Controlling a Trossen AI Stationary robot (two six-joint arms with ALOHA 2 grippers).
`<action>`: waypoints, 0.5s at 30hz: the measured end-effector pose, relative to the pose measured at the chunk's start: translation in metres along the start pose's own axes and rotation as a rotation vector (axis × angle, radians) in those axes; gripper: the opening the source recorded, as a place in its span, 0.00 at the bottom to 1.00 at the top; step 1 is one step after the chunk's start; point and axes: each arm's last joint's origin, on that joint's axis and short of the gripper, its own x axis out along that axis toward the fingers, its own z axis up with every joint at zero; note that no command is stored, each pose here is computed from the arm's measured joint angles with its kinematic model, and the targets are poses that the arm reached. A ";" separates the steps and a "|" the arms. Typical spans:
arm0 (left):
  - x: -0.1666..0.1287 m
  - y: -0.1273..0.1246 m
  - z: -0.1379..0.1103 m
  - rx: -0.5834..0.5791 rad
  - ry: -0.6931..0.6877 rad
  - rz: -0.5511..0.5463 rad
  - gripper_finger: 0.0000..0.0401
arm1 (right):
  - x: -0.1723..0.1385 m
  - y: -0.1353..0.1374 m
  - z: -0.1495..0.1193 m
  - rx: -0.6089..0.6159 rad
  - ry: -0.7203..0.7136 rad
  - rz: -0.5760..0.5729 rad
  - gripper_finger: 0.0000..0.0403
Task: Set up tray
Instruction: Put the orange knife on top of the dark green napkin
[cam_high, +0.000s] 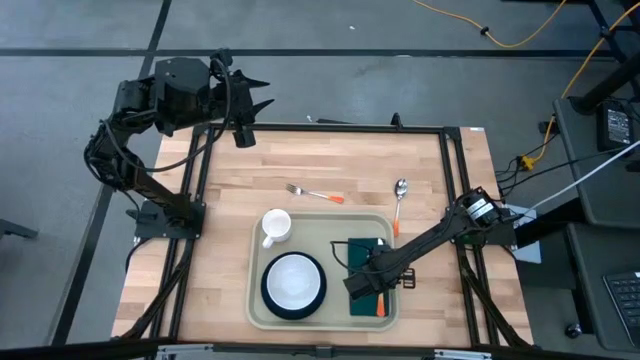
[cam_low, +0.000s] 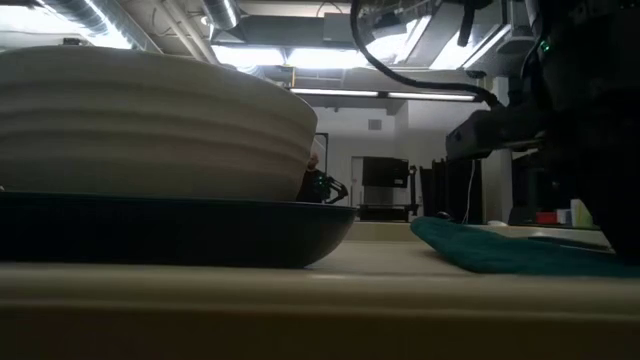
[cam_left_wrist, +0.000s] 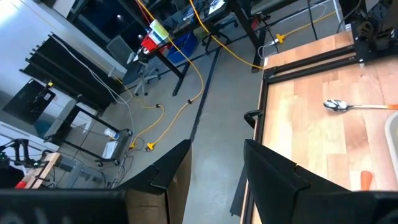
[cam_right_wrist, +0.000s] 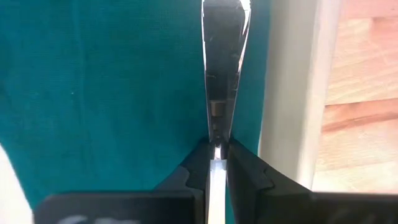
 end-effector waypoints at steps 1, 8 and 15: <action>0.000 0.000 0.000 -0.002 0.000 0.000 0.36 | 0.000 0.000 0.000 0.001 -0.001 -0.001 0.09; 0.000 0.000 0.000 -0.005 -0.001 -0.001 0.36 | 0.000 0.000 0.000 0.003 -0.001 -0.002 0.15; 0.000 0.000 0.000 -0.006 -0.002 -0.003 0.36 | 0.000 0.002 -0.001 -0.002 0.015 0.014 0.25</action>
